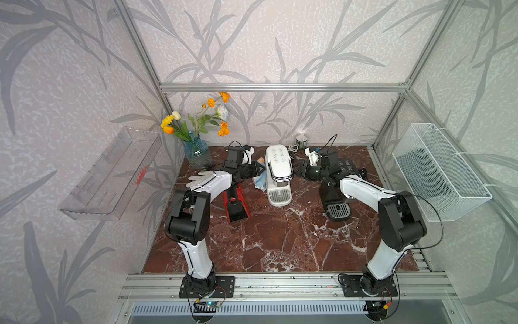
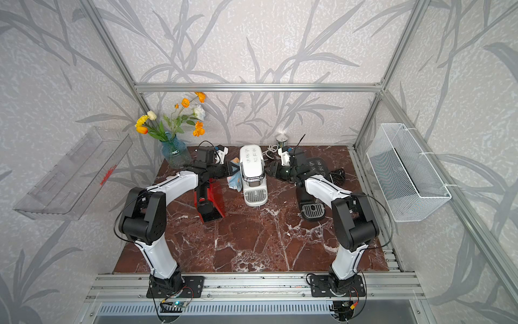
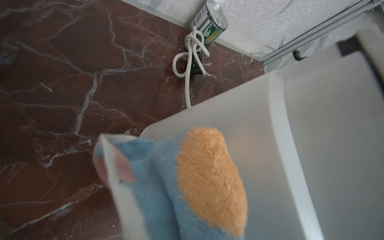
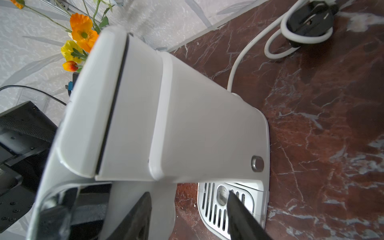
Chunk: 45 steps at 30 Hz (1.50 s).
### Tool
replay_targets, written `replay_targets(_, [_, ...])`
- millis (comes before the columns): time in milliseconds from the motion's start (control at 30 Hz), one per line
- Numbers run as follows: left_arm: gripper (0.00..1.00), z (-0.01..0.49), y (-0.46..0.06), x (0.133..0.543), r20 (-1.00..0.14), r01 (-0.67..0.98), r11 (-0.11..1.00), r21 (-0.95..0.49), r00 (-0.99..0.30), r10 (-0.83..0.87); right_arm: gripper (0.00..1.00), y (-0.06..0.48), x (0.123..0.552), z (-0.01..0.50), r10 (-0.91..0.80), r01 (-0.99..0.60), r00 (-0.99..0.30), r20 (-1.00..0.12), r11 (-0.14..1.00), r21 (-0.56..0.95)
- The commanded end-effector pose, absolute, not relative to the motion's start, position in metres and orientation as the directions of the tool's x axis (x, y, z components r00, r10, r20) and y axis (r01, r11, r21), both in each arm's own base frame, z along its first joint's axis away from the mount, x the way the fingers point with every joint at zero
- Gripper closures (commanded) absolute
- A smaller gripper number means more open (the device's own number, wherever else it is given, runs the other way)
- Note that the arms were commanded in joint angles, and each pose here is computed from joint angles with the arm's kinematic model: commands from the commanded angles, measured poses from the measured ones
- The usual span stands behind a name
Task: Wipe the surface of a coffee machine
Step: Wipe the dirt from the surface of the coffee machine.
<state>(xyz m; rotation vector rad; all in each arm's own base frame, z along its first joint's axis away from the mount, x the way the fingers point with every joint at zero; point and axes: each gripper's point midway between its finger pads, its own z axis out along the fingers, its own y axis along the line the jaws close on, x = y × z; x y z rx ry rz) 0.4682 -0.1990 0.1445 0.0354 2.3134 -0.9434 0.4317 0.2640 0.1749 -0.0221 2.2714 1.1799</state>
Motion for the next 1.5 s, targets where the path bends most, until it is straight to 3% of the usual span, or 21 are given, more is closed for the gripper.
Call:
replay_targets(0, [1.0, 0.116, -0.222, 0.447, -0.485, 0.254, 0.718, -0.648, -0.865, -0.132, 0.42, 0.266, 0.425, 0.195, 0.219, -0.313, -0.824, -0.522, 0.592, 0.743])
replay_targets(233, [1.0, 0.086, -0.221, 0.446, -0.374, 0.173, 0.782, -0.599, -0.924, -0.081, 0.42, 0.266, 0.426, 0.198, 0.221, -0.317, -0.82, -0.528, 0.591, 0.741])
replay_targets(433, [1.0, 0.095, -0.22, 0.447, -0.378, 0.155, 0.815, -0.559, -0.922, -0.084, 0.42, 0.265, 0.425, 0.202, 0.223, -0.318, -0.818, -0.53, 0.593, 0.74])
replay_targets(733, [1.0, 0.19, -0.238, 0.459, -0.488, 0.243, 0.717, -0.653, -0.859, -0.154, 0.42, 0.264, 0.424, 0.204, 0.204, -0.341, -0.808, -0.552, 0.601, 0.722])
replay_targets(1000, [1.0, 0.265, -0.238, 0.462, -0.612, 0.35, 0.695, -0.628, -0.774, -0.164, 0.42, 0.266, 0.425, 0.209, 0.209, -0.346, -0.806, -0.554, 0.593, 0.727])
replay_targets(1200, [1.0, 0.233, -0.234, 0.469, -0.586, 0.312, 0.719, -0.621, -0.794, -0.161, 0.42, 0.265, 0.425, 0.208, 0.207, -0.345, -0.806, -0.554, 0.595, 0.725])
replay_targets(1467, [1.0, 0.149, -0.24, 0.463, -0.413, 0.214, 0.734, -0.645, -0.905, -0.1, 0.42, 0.264, 0.421, 0.22, 0.205, -0.365, -0.793, -0.574, 0.593, 0.717])
